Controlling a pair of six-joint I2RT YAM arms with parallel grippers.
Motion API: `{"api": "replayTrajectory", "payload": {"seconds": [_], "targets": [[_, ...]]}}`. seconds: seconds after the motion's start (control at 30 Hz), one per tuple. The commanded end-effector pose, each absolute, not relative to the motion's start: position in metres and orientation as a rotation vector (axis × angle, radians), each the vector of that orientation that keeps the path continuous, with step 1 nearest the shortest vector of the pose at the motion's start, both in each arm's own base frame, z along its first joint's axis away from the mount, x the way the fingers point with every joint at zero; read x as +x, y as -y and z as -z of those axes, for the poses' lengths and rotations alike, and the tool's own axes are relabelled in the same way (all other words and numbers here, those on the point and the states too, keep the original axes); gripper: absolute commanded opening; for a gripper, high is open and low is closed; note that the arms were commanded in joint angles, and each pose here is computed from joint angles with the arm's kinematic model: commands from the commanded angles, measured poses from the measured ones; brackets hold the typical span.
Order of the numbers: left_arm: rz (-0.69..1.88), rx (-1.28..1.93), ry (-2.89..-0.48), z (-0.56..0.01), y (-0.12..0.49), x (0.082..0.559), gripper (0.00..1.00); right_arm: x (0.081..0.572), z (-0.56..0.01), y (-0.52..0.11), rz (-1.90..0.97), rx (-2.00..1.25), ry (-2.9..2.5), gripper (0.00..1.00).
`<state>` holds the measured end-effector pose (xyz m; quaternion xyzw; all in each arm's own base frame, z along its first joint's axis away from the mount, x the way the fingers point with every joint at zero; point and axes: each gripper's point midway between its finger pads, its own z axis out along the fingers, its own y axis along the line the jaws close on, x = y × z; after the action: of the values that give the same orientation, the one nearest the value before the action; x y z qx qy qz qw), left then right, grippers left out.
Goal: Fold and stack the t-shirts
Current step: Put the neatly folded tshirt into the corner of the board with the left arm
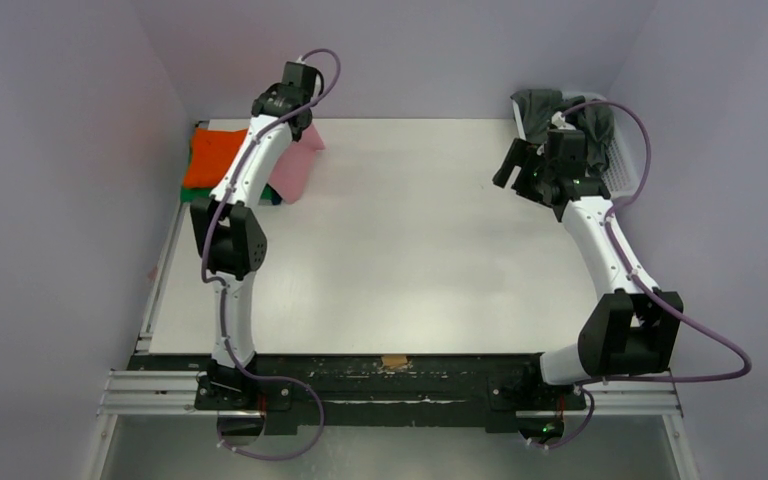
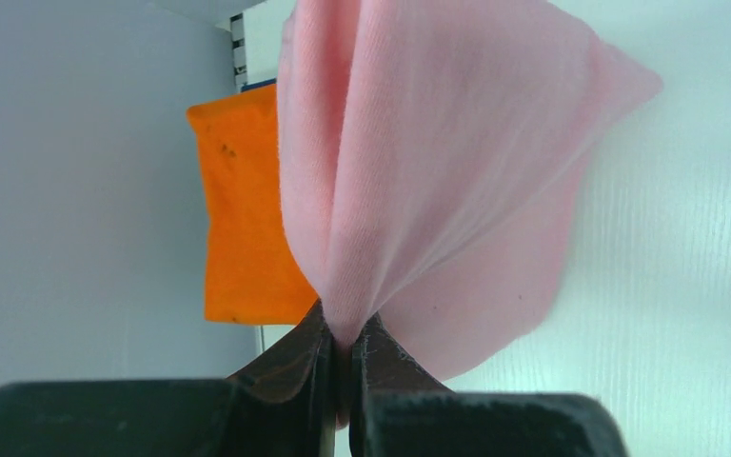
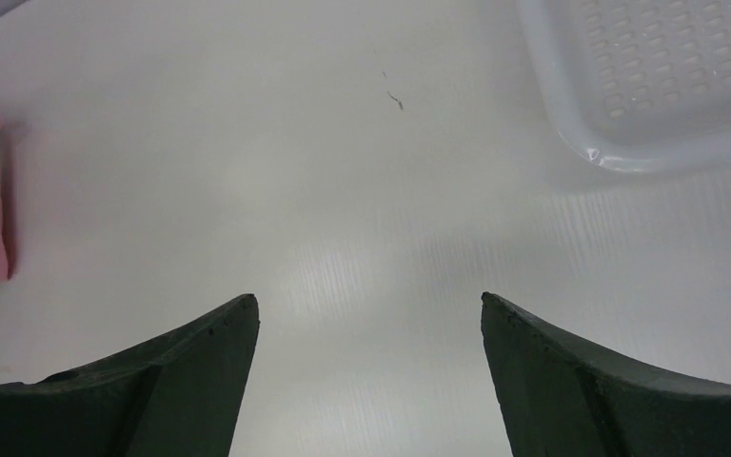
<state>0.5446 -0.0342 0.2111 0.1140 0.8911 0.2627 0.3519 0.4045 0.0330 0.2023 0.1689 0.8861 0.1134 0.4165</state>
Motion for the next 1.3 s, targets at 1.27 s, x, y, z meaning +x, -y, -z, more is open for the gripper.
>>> {"api": "replayTrajectory", "payload": {"seconds": [1.27], "targets": [[-0.425,-0.429,-2.277,-0.203,-0.159,0.568,0.0,0.413,-0.191,-0.021,-0.2,0.478,-2.251,0.85]]}}
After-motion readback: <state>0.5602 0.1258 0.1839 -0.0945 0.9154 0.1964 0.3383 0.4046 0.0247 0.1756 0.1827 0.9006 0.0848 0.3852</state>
